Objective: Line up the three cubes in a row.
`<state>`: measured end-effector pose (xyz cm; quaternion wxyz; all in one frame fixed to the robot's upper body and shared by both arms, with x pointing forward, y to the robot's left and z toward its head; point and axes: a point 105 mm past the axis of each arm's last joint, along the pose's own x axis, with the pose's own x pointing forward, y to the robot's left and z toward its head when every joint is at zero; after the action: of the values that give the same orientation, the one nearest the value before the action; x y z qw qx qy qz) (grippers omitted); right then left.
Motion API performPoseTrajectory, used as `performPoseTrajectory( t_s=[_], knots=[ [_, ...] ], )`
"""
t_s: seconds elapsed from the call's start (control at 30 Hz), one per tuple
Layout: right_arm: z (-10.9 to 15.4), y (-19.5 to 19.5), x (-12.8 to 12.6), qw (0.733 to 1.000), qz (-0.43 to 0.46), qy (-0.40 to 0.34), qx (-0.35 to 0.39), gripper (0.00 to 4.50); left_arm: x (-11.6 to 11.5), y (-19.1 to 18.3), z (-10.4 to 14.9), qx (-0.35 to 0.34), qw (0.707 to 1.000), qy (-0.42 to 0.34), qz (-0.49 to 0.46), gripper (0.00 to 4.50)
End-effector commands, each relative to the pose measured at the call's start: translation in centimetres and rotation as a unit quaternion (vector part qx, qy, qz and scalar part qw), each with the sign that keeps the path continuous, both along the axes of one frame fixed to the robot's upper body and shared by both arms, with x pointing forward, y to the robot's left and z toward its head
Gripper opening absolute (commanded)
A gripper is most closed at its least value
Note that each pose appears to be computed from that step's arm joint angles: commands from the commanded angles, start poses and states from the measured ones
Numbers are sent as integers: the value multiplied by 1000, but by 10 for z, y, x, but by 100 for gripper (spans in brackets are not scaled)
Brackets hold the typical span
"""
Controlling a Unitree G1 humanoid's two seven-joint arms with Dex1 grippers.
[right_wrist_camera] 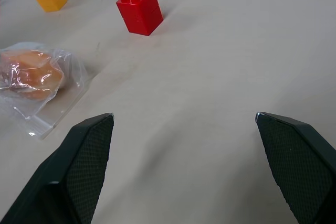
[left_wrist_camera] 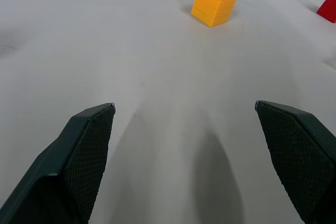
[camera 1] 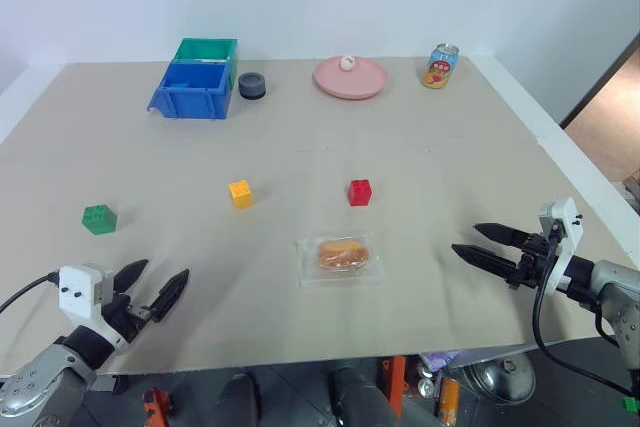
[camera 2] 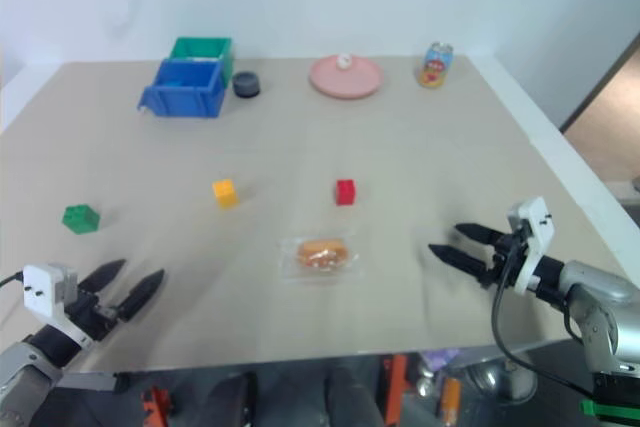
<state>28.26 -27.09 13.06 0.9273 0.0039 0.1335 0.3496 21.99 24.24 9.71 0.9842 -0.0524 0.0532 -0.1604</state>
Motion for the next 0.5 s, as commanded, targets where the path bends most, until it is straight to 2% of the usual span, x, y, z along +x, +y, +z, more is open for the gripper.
performPoseTrajectory(
  t_s=[0.03, 0.1, 0.27, 0.5],
  knots=[
    [8, 3, 4, 1000, 0, -22, -6, 450, -1, -11, 11, 8, 999, -29, -44, 442],
    [12, 6, 6, 1000, 1, -29, -10, 450, -2, -27, 17, 7, 994, -49, -102, 442],
    [20, 19, 6, 999, 23, -42, -20, 450, 4, -41, 36, -4, 983, -87, -162, 442],
    [45, 60, 0, 984, 162, -47, -55, 450, 2, -88, 66, 53, 922, -125, -362, 442]
  ],
)
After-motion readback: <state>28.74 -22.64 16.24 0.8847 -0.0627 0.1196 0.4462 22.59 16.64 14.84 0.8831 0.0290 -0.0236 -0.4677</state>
